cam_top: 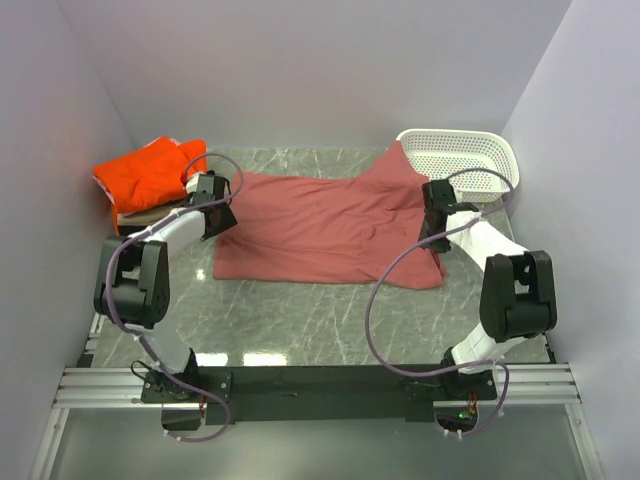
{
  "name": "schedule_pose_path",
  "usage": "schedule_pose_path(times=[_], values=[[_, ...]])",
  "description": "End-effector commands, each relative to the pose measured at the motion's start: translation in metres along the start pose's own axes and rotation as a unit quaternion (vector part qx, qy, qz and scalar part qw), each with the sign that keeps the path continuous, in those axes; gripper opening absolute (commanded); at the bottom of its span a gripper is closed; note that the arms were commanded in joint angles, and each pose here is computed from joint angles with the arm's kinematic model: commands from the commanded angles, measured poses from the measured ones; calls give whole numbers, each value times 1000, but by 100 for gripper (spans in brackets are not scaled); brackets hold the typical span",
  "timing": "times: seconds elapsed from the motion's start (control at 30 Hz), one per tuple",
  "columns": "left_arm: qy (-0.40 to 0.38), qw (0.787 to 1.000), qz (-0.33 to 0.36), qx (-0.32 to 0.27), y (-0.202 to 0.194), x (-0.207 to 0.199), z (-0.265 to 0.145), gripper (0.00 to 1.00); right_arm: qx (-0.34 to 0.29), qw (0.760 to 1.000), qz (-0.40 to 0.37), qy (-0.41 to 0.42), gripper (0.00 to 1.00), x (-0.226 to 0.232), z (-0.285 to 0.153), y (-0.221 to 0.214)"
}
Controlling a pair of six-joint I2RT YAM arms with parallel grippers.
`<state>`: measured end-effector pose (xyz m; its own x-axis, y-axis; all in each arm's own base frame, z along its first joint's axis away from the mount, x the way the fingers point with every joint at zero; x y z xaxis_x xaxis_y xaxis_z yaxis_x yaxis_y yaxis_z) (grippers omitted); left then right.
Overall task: Fold and stack the t-shirts
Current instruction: Fold the tshirt
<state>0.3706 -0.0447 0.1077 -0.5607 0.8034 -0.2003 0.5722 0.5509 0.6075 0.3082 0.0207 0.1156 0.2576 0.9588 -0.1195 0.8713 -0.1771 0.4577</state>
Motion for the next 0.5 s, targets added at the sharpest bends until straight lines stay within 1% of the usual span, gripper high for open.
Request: schedule_pose_path(times=[0.0, 0.03, 0.07, 0.1, 0.17, 0.2, 0.23, 0.27, 0.3, 0.37, 0.4, 0.47], values=[[-41, 998, -7, -40, 12, -22, -31, 62, -68, 997, -14, 21, 39, 15, -39, 28], [-49, 998, -7, -45, 10, -27, -38, 66, -76, 997, -22, 22, 39, 19, -44, 31], [-51, 997, -1, -50, 5, -31, -42, 71, -77, 996, -30, 28, 39, 25, -46, 33], [-65, 997, 15, -43, -10, -40, -49, 72, -81, 995, -42, 40, 39, 36, -49, 34], [-90, 995, 16, -34, -23, -51, -59, 72, -89, 993, -48, 58, 39, 50, -54, 45], [-113, 993, 26, -18, -41, -59, -65, 72, -87, 992, -58, 74, 39, 64, -55, 50], [-131, 991, 18, -15, -47, -64, -73, 72, -84, 992, -60, 79, 40, 70, -54, 52], [-153, 988, 28, -7, -61, -73, -83, 72, -75, 991, -69, 84, 39, 79, -46, 52], [-166, 986, 33, 5, -73, -73, -85, 72, -82, 990, -69, 96, 39, 88, -49, 59], [-204, 979, 26, 7, -84, -86, -98, 72, -73, 986, -80, 124, 39, 104, -45, 60], [-220, 975, 37, 16, -99, -91, -104, 72, -70, 985, -83, 133, 39, 113, -39, 64], [-245, 968, 39, 21, -110, -101, -110, 73, -59, 983, -86, 154, 39, 126, -33, 64]])
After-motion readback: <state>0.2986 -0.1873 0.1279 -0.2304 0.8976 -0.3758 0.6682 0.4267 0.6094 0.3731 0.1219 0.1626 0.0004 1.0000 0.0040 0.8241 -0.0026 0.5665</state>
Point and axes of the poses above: each gripper's point midway between its finger pads, its own z axis out along the fingers, its own x axis along the line the jaws close on, y = z × x, the point moved 7 cm from there along -z, back along the fingers, and after that the axes turned 7 degrees about -z, right-handed, at the moved point
